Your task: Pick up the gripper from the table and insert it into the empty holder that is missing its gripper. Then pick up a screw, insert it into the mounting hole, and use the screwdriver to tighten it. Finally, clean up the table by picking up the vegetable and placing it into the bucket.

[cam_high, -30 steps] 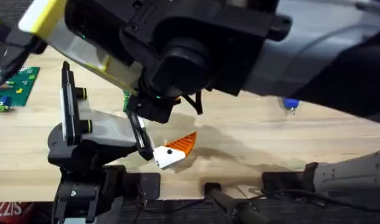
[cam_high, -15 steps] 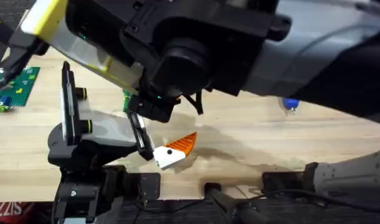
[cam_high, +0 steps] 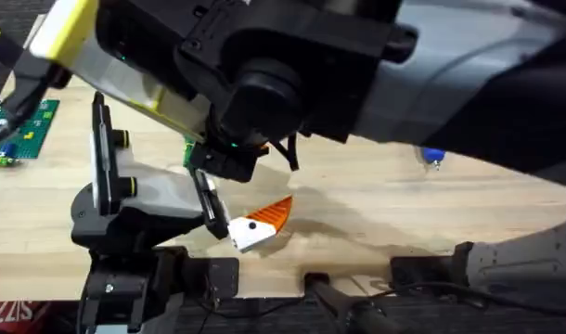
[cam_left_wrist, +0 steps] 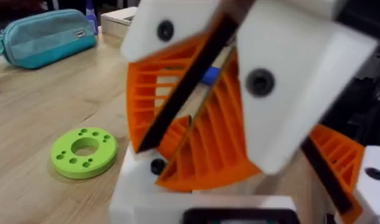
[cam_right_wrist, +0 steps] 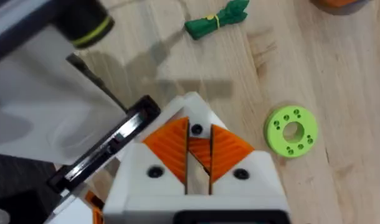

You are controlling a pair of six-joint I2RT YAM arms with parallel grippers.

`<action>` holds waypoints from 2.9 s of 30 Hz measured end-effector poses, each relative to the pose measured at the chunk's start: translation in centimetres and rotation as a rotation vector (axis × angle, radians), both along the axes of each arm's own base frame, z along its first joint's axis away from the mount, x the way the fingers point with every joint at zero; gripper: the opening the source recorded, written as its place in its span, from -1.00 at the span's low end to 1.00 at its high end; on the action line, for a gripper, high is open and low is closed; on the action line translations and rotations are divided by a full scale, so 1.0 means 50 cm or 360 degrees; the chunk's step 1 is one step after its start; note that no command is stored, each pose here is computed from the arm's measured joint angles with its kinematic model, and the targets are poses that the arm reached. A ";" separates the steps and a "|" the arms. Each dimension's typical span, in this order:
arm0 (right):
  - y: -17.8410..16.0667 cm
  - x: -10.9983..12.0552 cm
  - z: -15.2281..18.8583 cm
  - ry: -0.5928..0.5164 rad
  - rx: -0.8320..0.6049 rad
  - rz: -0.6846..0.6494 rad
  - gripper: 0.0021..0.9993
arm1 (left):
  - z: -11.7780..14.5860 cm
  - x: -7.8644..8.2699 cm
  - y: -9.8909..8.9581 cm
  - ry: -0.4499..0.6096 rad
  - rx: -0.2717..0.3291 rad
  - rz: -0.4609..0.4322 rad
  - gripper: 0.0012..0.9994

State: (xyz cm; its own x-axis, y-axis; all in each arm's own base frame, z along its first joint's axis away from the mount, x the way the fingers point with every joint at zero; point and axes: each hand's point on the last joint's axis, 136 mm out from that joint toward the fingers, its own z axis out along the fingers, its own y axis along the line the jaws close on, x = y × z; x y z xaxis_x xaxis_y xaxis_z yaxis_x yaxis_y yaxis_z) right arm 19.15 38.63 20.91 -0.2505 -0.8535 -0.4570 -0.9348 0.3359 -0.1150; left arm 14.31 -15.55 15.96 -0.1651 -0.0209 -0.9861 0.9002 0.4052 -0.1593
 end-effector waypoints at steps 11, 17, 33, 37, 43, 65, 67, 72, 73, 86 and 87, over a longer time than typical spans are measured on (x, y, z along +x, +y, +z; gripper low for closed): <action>-0.006 0.019 0.003 -0.0051 -0.0014 -0.0042 0.12 | 0.000 -0.001 -0.001 0.0001 -0.0001 -0.0006 0.97; -0.021 0.029 0.026 -0.0064 0.0024 -0.0081 0.90 | 0.000 -0.001 -0.001 -0.0006 0.0002 -0.0006 0.97; -0.282 0.142 0.110 0.0070 0.0064 -0.0779 0.99 | 0.000 -0.002 -0.001 -0.0021 0.0008 -0.0010 -0.96; -0.371 0.175 0.095 0.0153 0.0002 -0.1052 0.99 | 0.000 -0.002 -0.001 -0.0021 0.0008 -0.0010 -0.96; -0.485 0.191 0.037 0.0281 -0.0049 -0.1383 0.98 | 0.000 -0.002 -0.001 -0.0021 0.0008 -0.0010 -0.97; -0.801 0.268 -0.176 0.0406 -0.0034 -0.1937 0.99 | 0.000 -0.002 -0.001 -0.0021 0.0008 -0.0009 -0.97; -0.804 0.283 -0.191 0.0390 -0.0060 -0.1889 0.99 | 0.000 -0.002 -0.001 -0.0021 0.0008 -0.0010 -0.97; -0.810 0.302 -0.254 0.0459 -0.0149 -0.1817 0.99 | 0.000 -0.002 -0.001 -0.0021 0.0008 -0.0009 -0.97; -0.811 0.300 -0.268 0.0492 -0.0161 -0.1812 0.99 | 0.000 -0.002 -0.001 -0.0021 0.0008 -0.0009 -0.97; -0.840 0.345 -0.342 0.0574 -0.0196 -0.1849 0.99 | 0.000 -0.002 -0.001 -0.0021 0.0008 -0.0009 -0.97; -0.840 0.345 -0.342 0.0574 -0.0196 -0.1849 0.99 | 0.000 -0.002 -0.001 -0.0021 0.0008 -0.0009 -0.97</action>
State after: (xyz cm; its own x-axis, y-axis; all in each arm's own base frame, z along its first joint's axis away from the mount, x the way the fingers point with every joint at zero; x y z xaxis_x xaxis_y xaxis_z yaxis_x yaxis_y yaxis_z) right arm 36.39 -3.38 3.80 -0.9883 -0.0703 -0.1356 -0.0708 0.9975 -0.0010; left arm 14.23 -15.58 15.97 -0.1521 -0.0148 -0.9883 0.9045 0.4010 -0.1452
